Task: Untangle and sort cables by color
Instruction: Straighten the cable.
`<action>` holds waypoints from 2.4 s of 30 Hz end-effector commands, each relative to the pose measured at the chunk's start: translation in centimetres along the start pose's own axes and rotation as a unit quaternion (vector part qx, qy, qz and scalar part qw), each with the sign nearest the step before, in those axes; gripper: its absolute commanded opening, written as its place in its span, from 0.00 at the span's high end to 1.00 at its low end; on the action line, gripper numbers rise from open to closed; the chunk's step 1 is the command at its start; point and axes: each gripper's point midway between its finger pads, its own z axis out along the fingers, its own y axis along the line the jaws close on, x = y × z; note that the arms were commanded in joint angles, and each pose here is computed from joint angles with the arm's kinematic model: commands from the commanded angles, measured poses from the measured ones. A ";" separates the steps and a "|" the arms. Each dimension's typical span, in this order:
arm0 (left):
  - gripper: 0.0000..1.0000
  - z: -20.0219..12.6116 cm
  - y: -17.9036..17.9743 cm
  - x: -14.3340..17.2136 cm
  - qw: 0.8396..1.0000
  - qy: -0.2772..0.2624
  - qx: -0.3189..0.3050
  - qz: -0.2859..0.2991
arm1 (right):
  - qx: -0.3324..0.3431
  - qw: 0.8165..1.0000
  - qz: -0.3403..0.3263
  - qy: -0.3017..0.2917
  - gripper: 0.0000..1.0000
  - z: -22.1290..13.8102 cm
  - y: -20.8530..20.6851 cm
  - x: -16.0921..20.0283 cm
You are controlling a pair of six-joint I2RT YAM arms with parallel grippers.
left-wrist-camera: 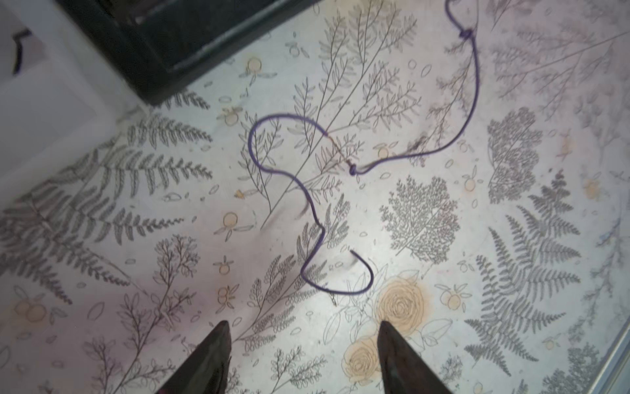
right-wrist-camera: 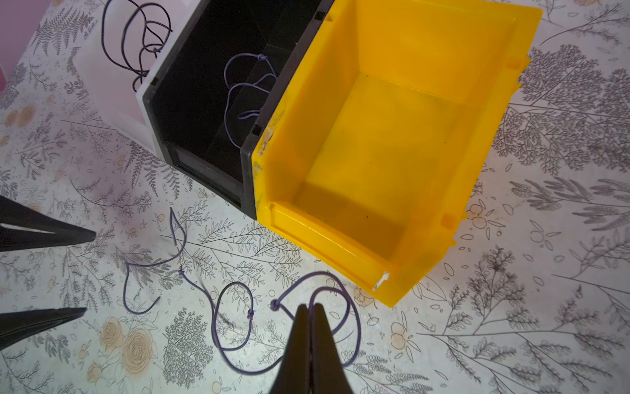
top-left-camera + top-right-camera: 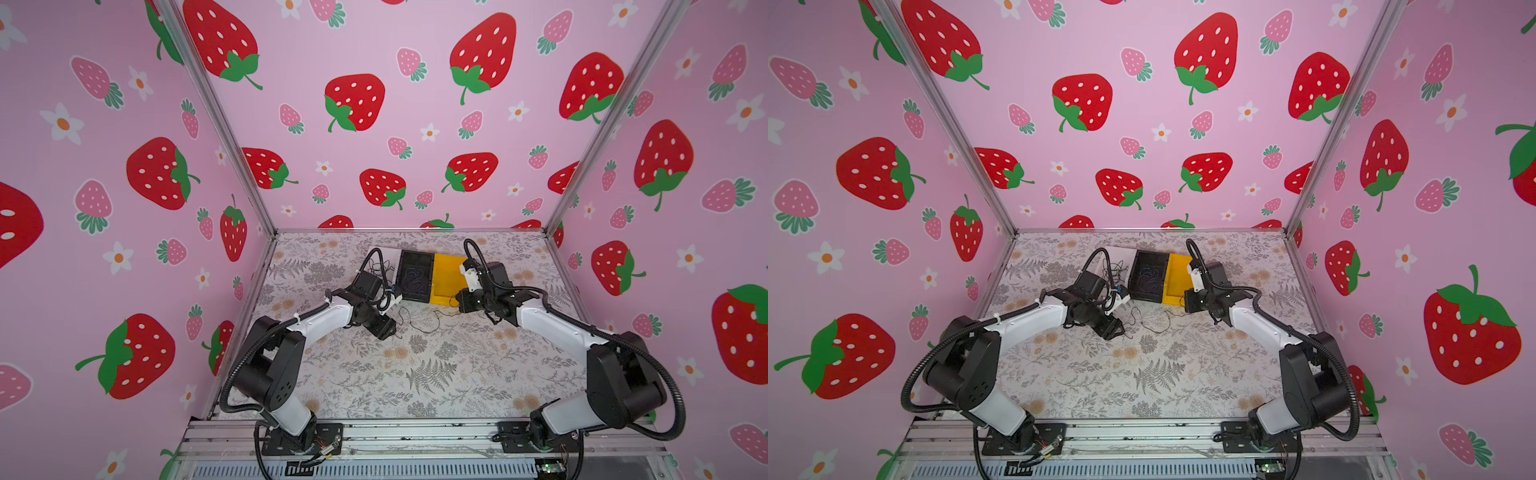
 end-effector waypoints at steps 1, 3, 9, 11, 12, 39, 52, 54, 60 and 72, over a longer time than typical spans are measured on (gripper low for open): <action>0.31 0.0 -0.8 -1.2 0.999 0.001 0.032 0.015 | -0.005 1.000 0.007 0.000 1.00 0.1 0.1 0.1; 0.33 0.4 -0.9 -1.1 0.999 0.015 0.042 0.018 | -0.005 1.000 0.006 0.001 1.00 0.1 0.1 0.1; 0.36 1.0 -1.2 -0.6 0.997 0.039 0.055 0.024 | -0.004 1.000 0.002 -0.001 1.00 0.1 0.0 -0.3; 0.36 1.2 -1.4 -0.6 0.997 0.044 0.059 0.026 | -0.004 1.000 0.001 -0.002 1.00 0.1 0.0 -0.4; 0.36 1.5 -1.5 -0.6 0.997 0.050 0.059 0.028 | -0.004 1.000 0.000 -0.002 1.00 0.1 0.0 -0.4; 1.00 -9.6 7.4 -2.7 0.984 -0.075 -0.161 -0.012 | 0.062 0.981 0.087 -0.162 1.00 -10.4 -10.2 -7.0; 1.00 -21.5 19.4 1.0 0.904 -0.181 -0.329 -0.205 | 0.077 0.963 0.154 -0.207 1.00 -14.3 -17.7 -7.5; 1.00 -22.1 20.5 1.4 0.897 -0.180 -0.342 -0.215 | 0.086 0.960 0.159 -0.212 1.00 -14.8 -18.5 -7.4; 1.00 -22.7 20.1 -0.7 0.904 -0.224 -0.296 -0.212 | 0.083 0.955 0.169 -0.229 1.00 -15.6 -19.3 -8.4; 1.00 -21.0 8.8 -13.4 0.942 -0.294 -0.158 -0.025 | 0.001 0.975 0.032 -0.221 1.00 -11.1 -8.5 -16.4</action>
